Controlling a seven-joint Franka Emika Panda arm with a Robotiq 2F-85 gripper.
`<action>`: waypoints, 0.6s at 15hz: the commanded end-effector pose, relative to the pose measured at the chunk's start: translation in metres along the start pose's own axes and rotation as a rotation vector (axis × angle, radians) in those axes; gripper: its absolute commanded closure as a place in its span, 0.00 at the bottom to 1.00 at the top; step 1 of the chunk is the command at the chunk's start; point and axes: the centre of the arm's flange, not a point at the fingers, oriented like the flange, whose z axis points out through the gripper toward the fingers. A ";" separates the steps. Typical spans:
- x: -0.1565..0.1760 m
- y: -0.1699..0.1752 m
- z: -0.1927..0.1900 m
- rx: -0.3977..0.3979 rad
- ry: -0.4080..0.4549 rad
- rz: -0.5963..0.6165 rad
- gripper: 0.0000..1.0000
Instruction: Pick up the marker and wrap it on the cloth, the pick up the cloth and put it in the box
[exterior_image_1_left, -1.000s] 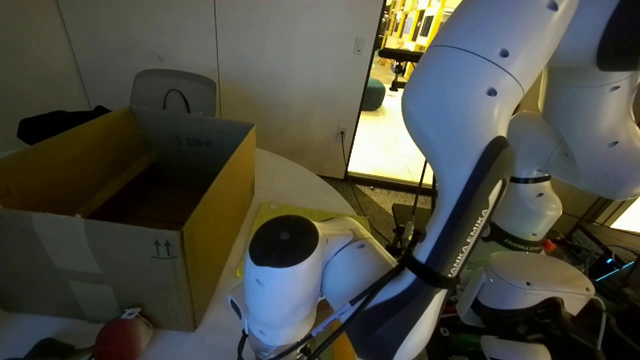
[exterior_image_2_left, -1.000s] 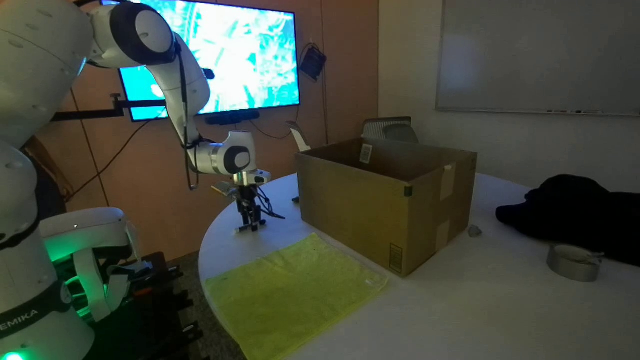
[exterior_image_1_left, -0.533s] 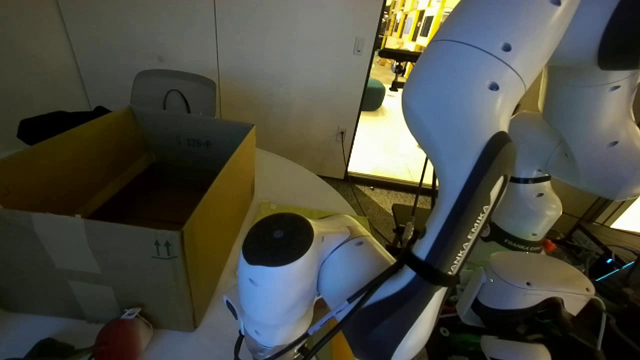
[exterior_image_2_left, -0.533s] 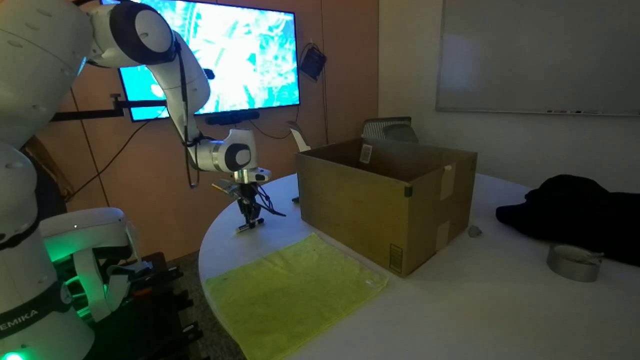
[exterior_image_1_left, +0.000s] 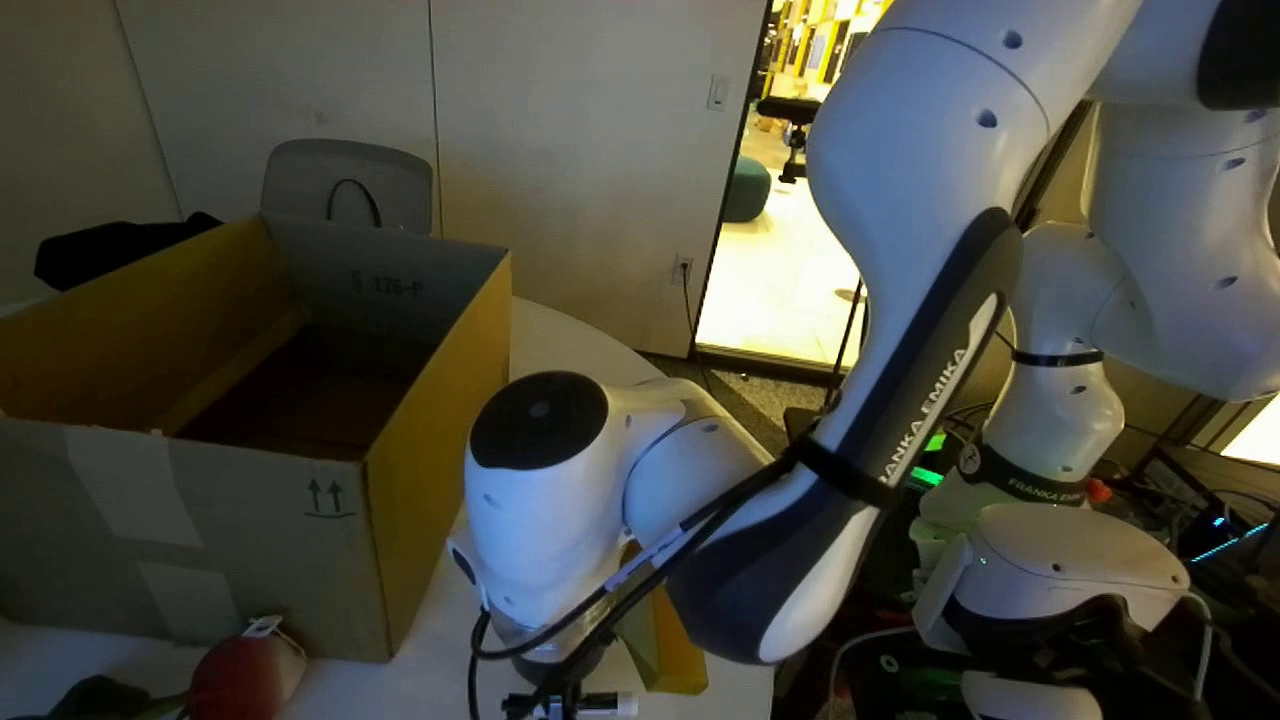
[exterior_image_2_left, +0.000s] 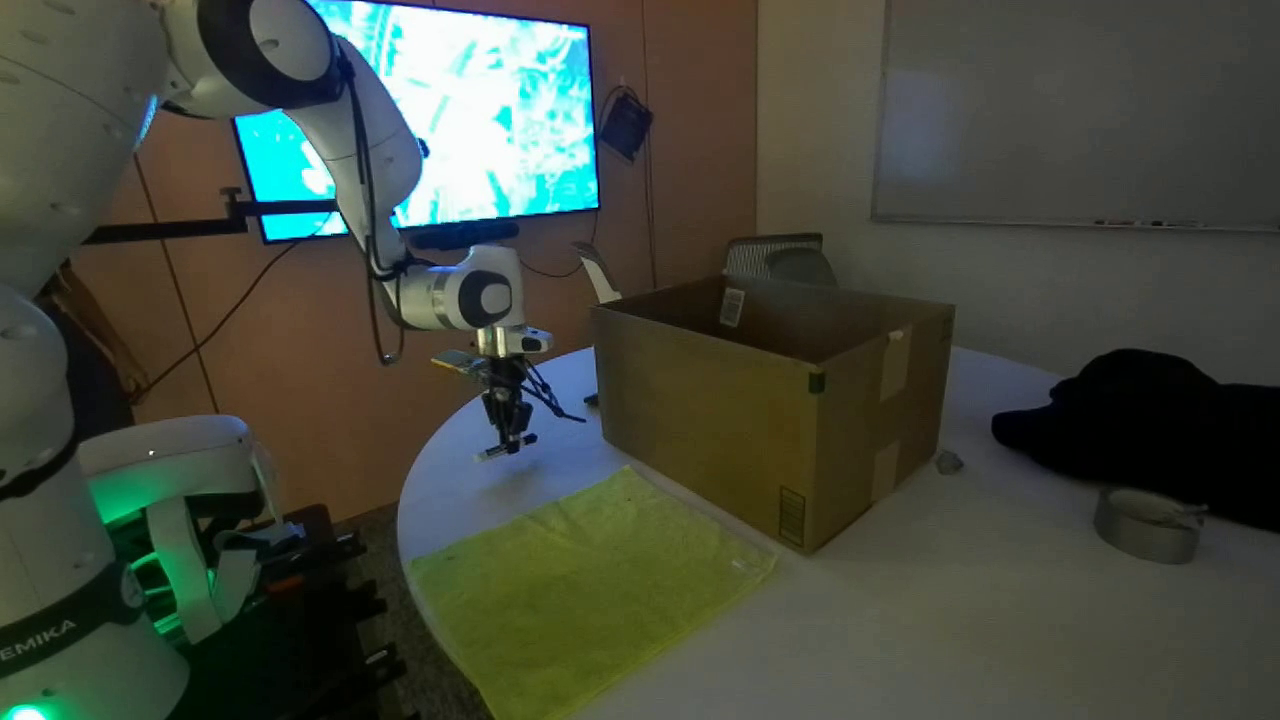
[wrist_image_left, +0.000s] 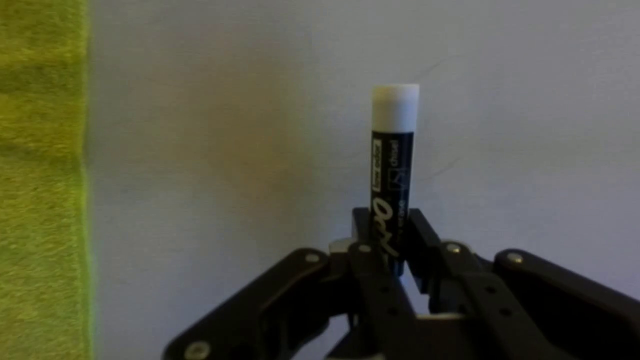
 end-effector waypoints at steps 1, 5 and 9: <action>-0.014 0.045 -0.025 -0.068 0.017 0.011 0.92; -0.020 0.101 -0.021 -0.161 0.032 0.067 0.92; -0.022 0.160 -0.007 -0.240 0.031 0.157 0.92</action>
